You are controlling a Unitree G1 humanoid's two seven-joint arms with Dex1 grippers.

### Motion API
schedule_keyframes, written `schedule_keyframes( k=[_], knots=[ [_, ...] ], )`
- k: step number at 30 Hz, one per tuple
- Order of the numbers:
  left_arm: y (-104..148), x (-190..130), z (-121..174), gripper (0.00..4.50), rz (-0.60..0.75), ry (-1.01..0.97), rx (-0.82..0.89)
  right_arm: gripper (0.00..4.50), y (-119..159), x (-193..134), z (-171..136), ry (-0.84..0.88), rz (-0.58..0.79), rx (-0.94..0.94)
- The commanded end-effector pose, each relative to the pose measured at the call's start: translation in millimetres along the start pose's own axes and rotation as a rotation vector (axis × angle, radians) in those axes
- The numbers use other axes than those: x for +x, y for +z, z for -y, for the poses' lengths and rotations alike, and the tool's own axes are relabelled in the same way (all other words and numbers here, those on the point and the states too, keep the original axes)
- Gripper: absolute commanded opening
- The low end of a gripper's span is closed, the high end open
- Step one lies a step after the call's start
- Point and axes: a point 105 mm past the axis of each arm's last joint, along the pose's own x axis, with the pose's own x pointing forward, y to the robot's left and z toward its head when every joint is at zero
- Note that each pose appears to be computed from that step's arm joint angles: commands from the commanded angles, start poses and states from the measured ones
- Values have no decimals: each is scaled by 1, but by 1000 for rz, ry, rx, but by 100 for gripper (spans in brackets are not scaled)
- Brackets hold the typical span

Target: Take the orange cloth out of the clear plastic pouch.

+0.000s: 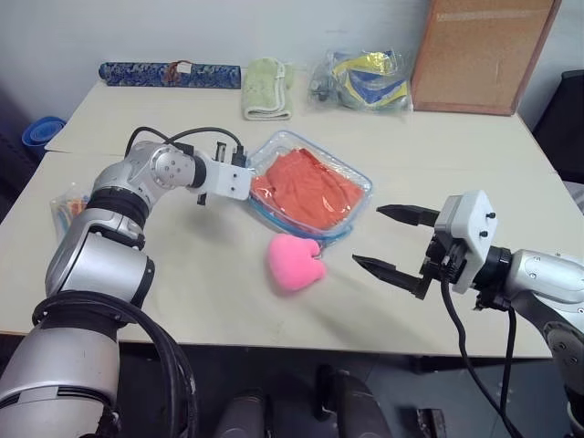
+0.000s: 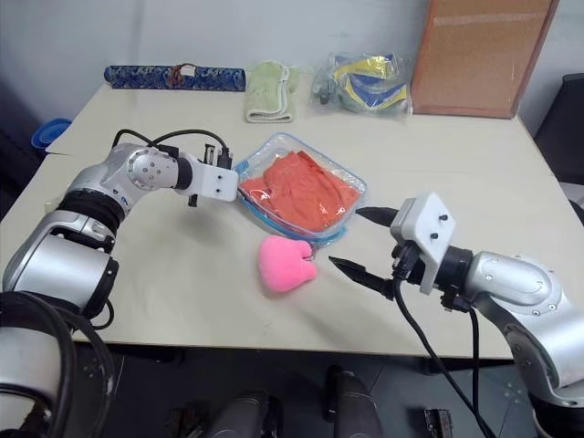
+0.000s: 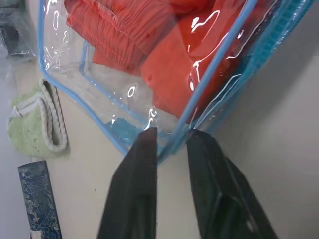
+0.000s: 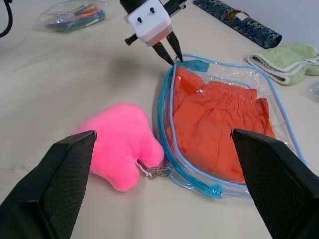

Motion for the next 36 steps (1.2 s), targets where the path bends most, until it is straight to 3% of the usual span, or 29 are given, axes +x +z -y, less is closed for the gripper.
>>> schedule_keyframes(
  k=[1,7,13,18,26,30,36],
  knots=[
    [3,-8,-6,2,58,-5,-94,450,12,-4,2,3,20,-49],
    [12,-17,16,2,148,-110,-202,450,9,-3,-4,65,7,-34],
    [45,-47,71,2,101,-181,-268,450,-1,-9,-17,154,-28,6],
    [57,-58,82,2,36,-142,-319,450,-2,-11,-14,152,-36,8],
    [51,-59,88,2,-23,-108,-409,450,-4,-10,-12,167,-44,3],
    [47,-58,91,86,-18,-96,-485,450,-5,-10,-12,167,-43,1],
    [43,-62,92,268,4,-77,-597,450,-7,-9,-11,159,-44,3]
  ],
)
